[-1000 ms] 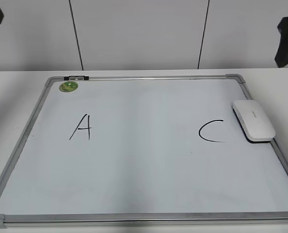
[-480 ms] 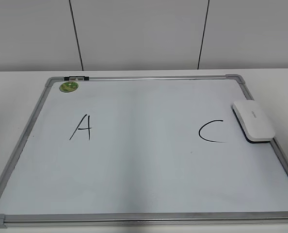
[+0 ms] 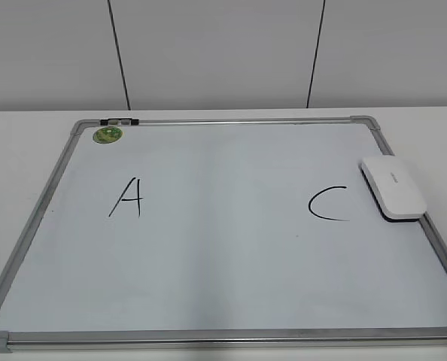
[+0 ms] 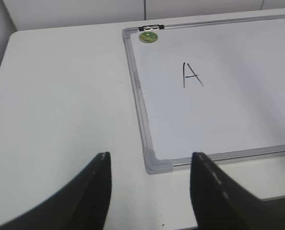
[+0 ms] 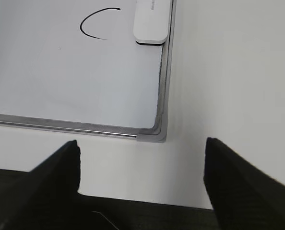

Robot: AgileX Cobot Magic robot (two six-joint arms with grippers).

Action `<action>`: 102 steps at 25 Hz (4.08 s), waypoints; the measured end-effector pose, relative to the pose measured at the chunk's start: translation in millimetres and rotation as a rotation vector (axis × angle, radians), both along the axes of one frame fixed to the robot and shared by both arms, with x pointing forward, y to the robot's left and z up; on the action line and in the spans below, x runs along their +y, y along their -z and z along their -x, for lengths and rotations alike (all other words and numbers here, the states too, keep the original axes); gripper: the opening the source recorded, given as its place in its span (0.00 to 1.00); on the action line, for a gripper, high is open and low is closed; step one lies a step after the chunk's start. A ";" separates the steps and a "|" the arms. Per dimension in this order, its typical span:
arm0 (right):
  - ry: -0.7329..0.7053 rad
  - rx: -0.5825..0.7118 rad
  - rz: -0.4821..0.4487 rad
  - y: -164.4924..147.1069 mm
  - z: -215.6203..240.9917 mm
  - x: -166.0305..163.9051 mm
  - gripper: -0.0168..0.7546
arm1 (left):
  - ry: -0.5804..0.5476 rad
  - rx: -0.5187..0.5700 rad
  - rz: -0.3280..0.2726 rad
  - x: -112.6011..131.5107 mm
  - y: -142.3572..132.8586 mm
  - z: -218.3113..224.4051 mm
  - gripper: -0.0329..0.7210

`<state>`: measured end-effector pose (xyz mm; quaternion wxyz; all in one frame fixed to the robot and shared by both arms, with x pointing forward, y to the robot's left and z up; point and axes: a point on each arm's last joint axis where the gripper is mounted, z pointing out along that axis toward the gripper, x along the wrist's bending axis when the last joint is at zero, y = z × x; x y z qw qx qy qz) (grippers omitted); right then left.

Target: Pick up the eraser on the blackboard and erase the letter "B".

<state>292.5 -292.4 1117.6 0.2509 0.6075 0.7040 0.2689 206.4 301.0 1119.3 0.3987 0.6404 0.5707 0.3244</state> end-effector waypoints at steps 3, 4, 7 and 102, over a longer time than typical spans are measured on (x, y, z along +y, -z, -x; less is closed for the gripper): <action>0.010 -0.004 0.007 9.1 16.5 -2.4 0.79 | -0.012 -0.009 -0.001 1.5 3.1 4.4 0.58; 0.016 -0.008 0.015 11.8 20.1 -3.6 0.79 | -0.014 -0.009 -0.001 1.7 3.1 4.4 0.58; 0.031 -0.029 0.034 23.4 30.3 -6.7 0.79 | -0.029 0.022 -0.017 2.9 9.2 -1.0 0.58; 0.205 -0.272 0.052 73.5 64.7 -9.8 0.79 | -0.158 0.022 -0.032 1.1 65.8 -26.2 0.39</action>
